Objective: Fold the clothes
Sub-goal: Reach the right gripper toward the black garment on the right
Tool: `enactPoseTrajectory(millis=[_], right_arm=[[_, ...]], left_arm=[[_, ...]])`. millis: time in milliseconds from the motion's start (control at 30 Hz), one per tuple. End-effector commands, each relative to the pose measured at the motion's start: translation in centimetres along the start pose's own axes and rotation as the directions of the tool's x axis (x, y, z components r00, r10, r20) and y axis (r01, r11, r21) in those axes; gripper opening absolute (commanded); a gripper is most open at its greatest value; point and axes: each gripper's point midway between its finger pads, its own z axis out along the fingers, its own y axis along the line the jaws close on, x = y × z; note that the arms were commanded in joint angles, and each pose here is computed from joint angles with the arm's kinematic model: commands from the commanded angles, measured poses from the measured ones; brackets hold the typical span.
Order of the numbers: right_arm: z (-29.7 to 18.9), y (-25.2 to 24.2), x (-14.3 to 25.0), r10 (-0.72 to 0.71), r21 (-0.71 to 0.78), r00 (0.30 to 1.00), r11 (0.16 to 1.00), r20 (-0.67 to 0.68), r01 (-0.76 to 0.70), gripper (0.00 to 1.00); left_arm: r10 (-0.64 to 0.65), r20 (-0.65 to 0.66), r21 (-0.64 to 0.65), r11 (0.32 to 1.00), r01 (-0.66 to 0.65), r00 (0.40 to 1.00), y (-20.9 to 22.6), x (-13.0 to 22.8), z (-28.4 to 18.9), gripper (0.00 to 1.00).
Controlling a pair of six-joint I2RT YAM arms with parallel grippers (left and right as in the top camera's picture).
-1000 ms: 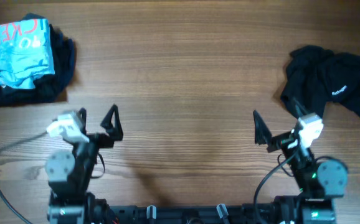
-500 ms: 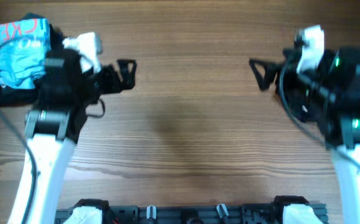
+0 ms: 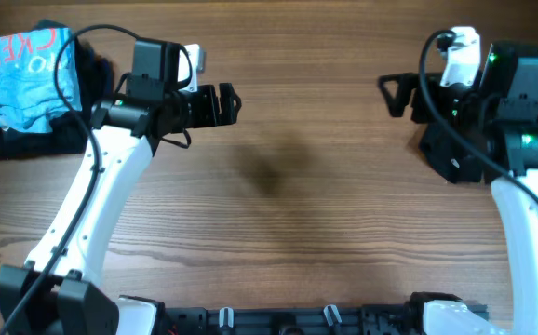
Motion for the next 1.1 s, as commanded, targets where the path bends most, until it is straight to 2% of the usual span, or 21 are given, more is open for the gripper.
enactPoseTrajectory(millis=[0, 167, 400, 533, 767, 900, 1067], right_arm=[[0.2, -8.6, -0.1, 0.177, 0.27, 0.984, 0.948, 0.0, -0.171, 1.0], [1.3, -16.2, 2.0, 0.36, 0.351, 0.933, 0.876, -0.016, -0.332, 1.0], [4.0, -22.8, 5.6, 0.463, 0.464, 0.885, 0.796, -0.051, -0.389, 0.96], [5.5, -24.5, 6.0, 0.461, 0.484, 0.886, 0.785, -0.041, -0.386, 0.92], [7.2, -27.1, 3.9, 0.37, 0.504, 0.928, 0.794, 0.043, -0.34, 0.88], [8.2, -28.0, 3.9, 0.333, 0.511, 0.942, 0.804, 0.039, -0.305, 0.85], [10.0, -28.8, 5.9, 0.347, 0.517, 0.938, 0.805, -0.012, -0.291, 0.78]], left_arm=[[0.039, 0.033, 0.081, 0.996, -0.042, 0.999, -2.0, -1.0, -0.4, 1.0], [0.042, 0.038, 0.083, 0.995, -0.045, 0.998, -2.2, -1.1, -0.4, 1.0], [0.043, 0.041, 0.08, 0.996, -0.046, 0.998, -2.1, -1.2, -0.4, 1.0], [0.042, 0.048, 0.052, 0.998, -0.044, 0.998, -1.6, -1.4, -0.4, 1.0], [0.041, 0.065, -0.007, 0.999, -0.041, 0.997, -0.6, -1.7, -0.4, 0.99], [0.04, 0.064, -0.019, 0.999, -0.039, 0.997, -0.4, -1.7, -0.2, 0.99], [0.039, 0.059, -0.021, 0.999, -0.037, 0.998, -0.3, -1.6, 0.0, 1.0]])
